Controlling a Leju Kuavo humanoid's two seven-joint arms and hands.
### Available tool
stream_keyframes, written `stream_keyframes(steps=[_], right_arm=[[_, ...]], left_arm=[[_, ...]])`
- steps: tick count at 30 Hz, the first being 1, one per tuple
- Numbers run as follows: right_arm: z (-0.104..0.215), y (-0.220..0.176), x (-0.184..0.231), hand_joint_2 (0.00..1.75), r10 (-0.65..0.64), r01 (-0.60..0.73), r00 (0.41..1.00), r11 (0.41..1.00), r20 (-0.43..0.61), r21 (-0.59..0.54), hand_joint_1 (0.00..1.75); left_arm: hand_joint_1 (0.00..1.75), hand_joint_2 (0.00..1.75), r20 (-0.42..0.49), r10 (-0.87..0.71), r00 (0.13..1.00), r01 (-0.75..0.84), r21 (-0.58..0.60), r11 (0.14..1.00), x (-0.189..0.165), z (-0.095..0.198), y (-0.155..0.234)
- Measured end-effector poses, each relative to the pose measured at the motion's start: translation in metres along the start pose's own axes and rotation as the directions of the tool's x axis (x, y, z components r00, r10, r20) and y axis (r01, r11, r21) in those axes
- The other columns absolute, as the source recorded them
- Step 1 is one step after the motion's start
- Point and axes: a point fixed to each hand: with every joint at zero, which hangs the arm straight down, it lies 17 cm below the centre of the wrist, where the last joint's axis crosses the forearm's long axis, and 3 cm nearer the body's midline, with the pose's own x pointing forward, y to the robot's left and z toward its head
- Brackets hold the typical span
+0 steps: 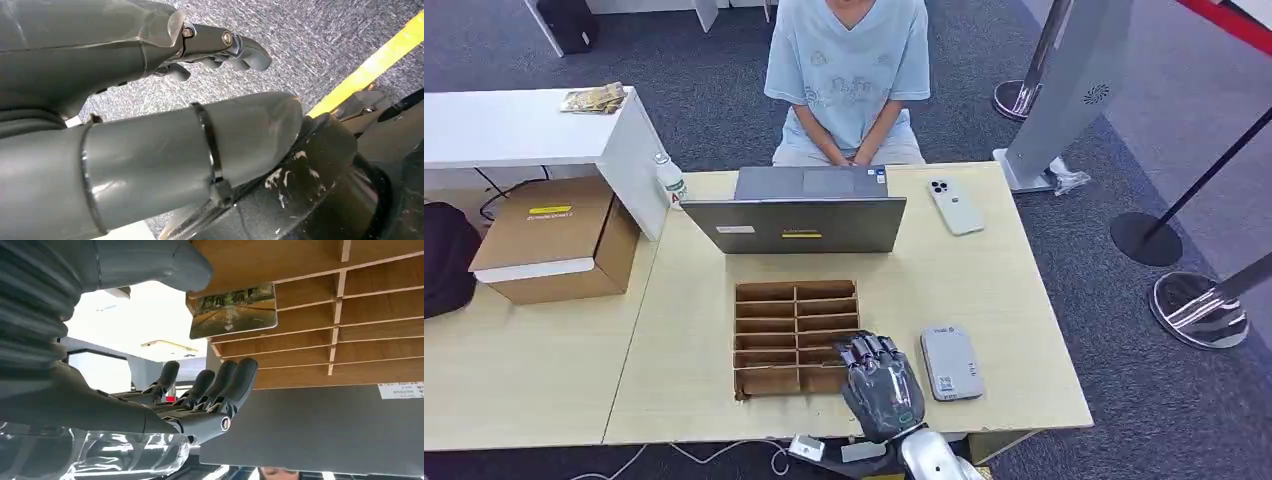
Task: Pass the card to the sensor for recognition and then transmit it.
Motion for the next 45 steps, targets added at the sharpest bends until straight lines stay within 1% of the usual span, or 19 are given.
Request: stream_keyframes(steps=[6,7,9,12,20,22,23,24,25,27,31,35,37,45], right_arm=[[-0.0002,0.0028,0.0019,1.75,0.002,-0.002,1.000,1.000,0.005,0.008,0.66],[-0.0003,0.0030,0.0020,1.75,0.003,-0.003,1.000,1.000,0.006,0.008,0.70],[-0.0004,0.0041,0.0019,1.75,0.004,-0.004,1.000,1.000,0.006,0.012,0.68],[-0.0005,0.0042,0.0023,1.75,0.004,-0.004,1.000,1.000,0.006,0.012,0.73],[-0.0006,0.0065,0.0026,1.75,0.005,-0.005,1.000,1.000,0.007,0.021,0.77],[-0.0002,0.0078,0.0023,1.75,0.006,-0.006,1.000,1.000,0.006,0.025,0.91],[-0.0002,0.0080,0.0023,1.75,0.006,-0.006,1.000,1.000,0.006,0.026,0.91],[-0.0001,0.0081,0.0023,1.75,0.006,-0.006,1.000,1.000,0.006,0.026,1.17],[-0.0002,0.0081,0.0023,1.75,0.006,-0.006,1.000,1.000,0.006,0.026,1.27],[-0.0002,0.0080,0.0021,1.75,0.006,-0.006,1.000,1.000,0.005,0.026,1.24],[-0.0007,0.0076,0.0020,1.75,0.007,-0.007,1.000,1.000,0.004,0.025,1.36],[-0.0019,0.0066,0.0016,1.75,0.007,-0.008,1.000,1.000,0.004,0.022,1.36],[-0.0020,0.0065,0.0011,1.75,0.008,-0.008,1.000,1.000,0.001,0.021,1.41],[-0.0022,0.0063,0.0011,1.75,0.007,-0.007,1.000,1.000,-0.001,0.021,1.41]], left_arm=[[0.00,0.00,0.002,0.000,1.000,0.000,0.000,1.000,0.0003,0.0000,0.0000],[0.00,0.00,0.002,0.000,1.000,0.000,0.000,1.000,0.0003,0.0000,0.0000],[0.00,0.00,0.002,0.000,1.000,0.000,0.000,1.000,0.0003,0.0000,0.0000],[0.00,0.00,0.002,0.000,1.000,0.000,0.000,1.000,0.0003,0.0000,0.0000],[0.00,0.00,0.005,-0.002,1.000,0.002,0.000,1.000,0.0007,0.0000,0.0000],[0.00,0.00,0.005,-0.003,1.000,0.003,-0.001,1.000,0.0007,0.0000,-0.0001],[0.00,0.00,0.005,-0.003,1.000,0.003,-0.001,1.000,0.0008,0.0000,-0.0001],[0.00,0.00,0.006,-0.004,1.000,0.004,-0.001,1.000,0.0008,0.0000,-0.0001],[0.00,0.00,0.008,-0.005,1.000,0.005,-0.001,1.000,0.0011,0.0000,-0.0001],[0.00,0.00,0.011,-0.009,1.000,0.009,-0.001,1.000,0.0015,0.0001,-0.0003],[0.00,0.00,0.014,-0.013,1.000,0.013,-0.003,1.000,0.0018,0.0001,-0.0006],[0.00,0.00,0.015,-0.018,1.000,0.018,-0.004,1.000,0.0019,0.0001,-0.0007],[0.00,0.00,0.016,-0.020,1.000,0.020,-0.004,1.000,0.0021,0.0002,-0.0007],[0.00,0.00,0.019,-0.027,0.999,0.027,-0.005,1.000,0.0023,0.0002,-0.0010]])
